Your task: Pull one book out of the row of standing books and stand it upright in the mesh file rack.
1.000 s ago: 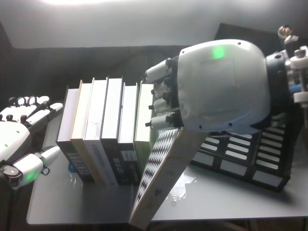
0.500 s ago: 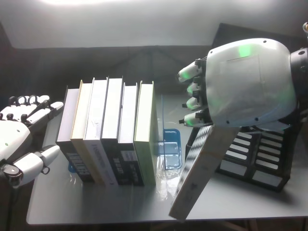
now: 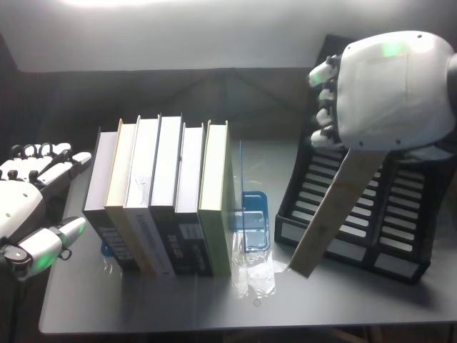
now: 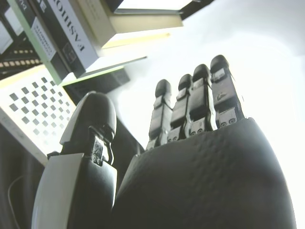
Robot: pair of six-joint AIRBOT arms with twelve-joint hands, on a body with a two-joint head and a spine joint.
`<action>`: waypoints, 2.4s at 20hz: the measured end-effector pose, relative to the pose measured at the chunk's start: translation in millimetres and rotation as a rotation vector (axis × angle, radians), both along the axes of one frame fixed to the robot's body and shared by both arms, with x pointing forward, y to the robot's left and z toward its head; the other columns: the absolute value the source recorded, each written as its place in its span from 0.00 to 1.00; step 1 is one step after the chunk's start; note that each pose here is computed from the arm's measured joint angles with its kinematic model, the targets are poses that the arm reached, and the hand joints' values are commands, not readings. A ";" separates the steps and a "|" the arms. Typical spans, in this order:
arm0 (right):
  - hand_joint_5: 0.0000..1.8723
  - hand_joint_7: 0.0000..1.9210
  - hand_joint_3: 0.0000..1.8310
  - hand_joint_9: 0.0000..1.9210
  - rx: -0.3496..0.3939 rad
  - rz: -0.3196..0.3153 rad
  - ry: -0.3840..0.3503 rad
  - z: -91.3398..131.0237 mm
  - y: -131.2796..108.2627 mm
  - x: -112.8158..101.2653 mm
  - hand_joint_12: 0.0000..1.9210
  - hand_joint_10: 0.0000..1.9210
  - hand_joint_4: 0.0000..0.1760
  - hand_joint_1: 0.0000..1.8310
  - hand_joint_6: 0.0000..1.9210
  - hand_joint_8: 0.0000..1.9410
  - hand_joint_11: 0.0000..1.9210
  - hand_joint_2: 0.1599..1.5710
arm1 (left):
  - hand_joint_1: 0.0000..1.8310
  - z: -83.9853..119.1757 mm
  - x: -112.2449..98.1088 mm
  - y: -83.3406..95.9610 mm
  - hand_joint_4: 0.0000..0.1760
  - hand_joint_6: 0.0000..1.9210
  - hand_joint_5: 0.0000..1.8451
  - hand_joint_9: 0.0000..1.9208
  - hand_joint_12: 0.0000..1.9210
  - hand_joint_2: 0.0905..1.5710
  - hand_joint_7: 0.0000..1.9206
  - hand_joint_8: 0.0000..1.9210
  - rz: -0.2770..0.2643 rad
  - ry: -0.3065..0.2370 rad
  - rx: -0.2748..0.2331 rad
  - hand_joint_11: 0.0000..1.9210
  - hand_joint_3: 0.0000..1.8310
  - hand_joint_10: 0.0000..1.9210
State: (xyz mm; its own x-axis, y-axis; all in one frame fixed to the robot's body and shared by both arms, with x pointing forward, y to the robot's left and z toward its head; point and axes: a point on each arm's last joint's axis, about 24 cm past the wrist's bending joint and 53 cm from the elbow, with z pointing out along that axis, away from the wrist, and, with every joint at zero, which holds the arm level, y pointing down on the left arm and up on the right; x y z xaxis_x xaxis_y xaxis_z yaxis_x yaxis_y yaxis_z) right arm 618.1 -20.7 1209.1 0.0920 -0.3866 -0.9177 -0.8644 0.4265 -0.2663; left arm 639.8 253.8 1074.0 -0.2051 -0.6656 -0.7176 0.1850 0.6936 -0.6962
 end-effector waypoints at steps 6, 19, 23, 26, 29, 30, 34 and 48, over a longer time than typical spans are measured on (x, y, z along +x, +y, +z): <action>0.38 0.50 0.00 0.45 -0.072 -0.060 -0.036 -12.4 2.5 33.9 0.89 0.72 0.00 0.67 0.61 0.66 0.29 0.73 | 0.28 -0.9 -1.0 1.5 0.17 0.00 0.07 0.00 0.00 0.92 0.00 0.00 0.003 0.002 -0.003 0.00 0.00 0.00; 0.38 0.50 0.00 0.45 -0.199 -0.186 -0.066 -36.4 6.2 98.6 0.89 0.72 0.00 0.67 0.61 0.66 0.29 0.73 | 0.29 -3.7 -3.6 4.3 0.16 0.00 0.07 0.00 0.00 0.92 0.00 0.00 0.009 0.013 -0.018 0.00 0.00 0.00; 0.38 0.50 0.00 0.45 -0.196 -0.184 -0.063 -39.8 21.7 108.3 0.89 0.72 0.00 0.67 0.61 0.66 0.29 0.73 | 0.31 -4.1 -3.6 4.7 0.15 0.00 0.08 0.00 0.00 0.92 0.00 0.00 0.010 0.015 -0.020 0.00 0.00 0.00; 0.38 0.50 0.00 0.45 -0.184 -0.250 -0.042 -46.5 2.3 127.4 0.89 0.72 0.00 0.67 0.61 0.66 0.29 0.73 | 0.31 -3.9 -2.8 4.4 0.14 0.00 0.08 0.00 0.00 0.92 0.00 0.00 0.004 0.014 -0.022 0.00 0.00 0.00; 0.38 0.50 0.00 0.45 -0.204 -0.290 -0.020 -58.2 -16.1 137.5 0.89 0.72 0.00 0.67 0.61 0.66 0.29 0.73 | 0.29 -5.5 -1.8 4.9 0.15 0.00 0.08 0.00 0.00 0.92 0.00 0.00 0.005 0.017 -0.031 0.00 0.00 0.00; 0.38 0.50 0.00 0.45 -0.199 -0.298 -0.013 -58.4 -17.2 139.3 0.89 0.72 0.00 0.67 0.61 0.66 0.29 0.73 | 0.29 -6.0 -2.5 2.8 0.15 0.00 0.08 0.00 0.00 0.92 0.00 0.00 -0.001 0.018 -0.032 0.00 0.00 0.00; 0.38 0.50 0.00 0.45 -0.173 -0.323 -0.003 -58.7 -14.9 148.7 0.89 0.72 0.00 0.67 0.61 0.66 0.29 0.73 | 0.26 -7.7 -3.6 -0.6 0.20 0.00 0.07 0.00 0.00 0.93 0.00 0.00 -0.014 0.021 -0.030 0.00 0.00 0.00; 0.38 0.50 0.00 0.45 -0.154 -0.384 0.013 -63.8 -15.4 174.9 0.89 0.72 0.00 0.67 0.61 0.66 0.29 0.73 | 0.24 -11.4 -2.1 -2.3 0.19 0.00 0.07 0.00 0.00 0.94 0.00 0.00 -0.026 0.027 -0.036 0.00 0.00 0.00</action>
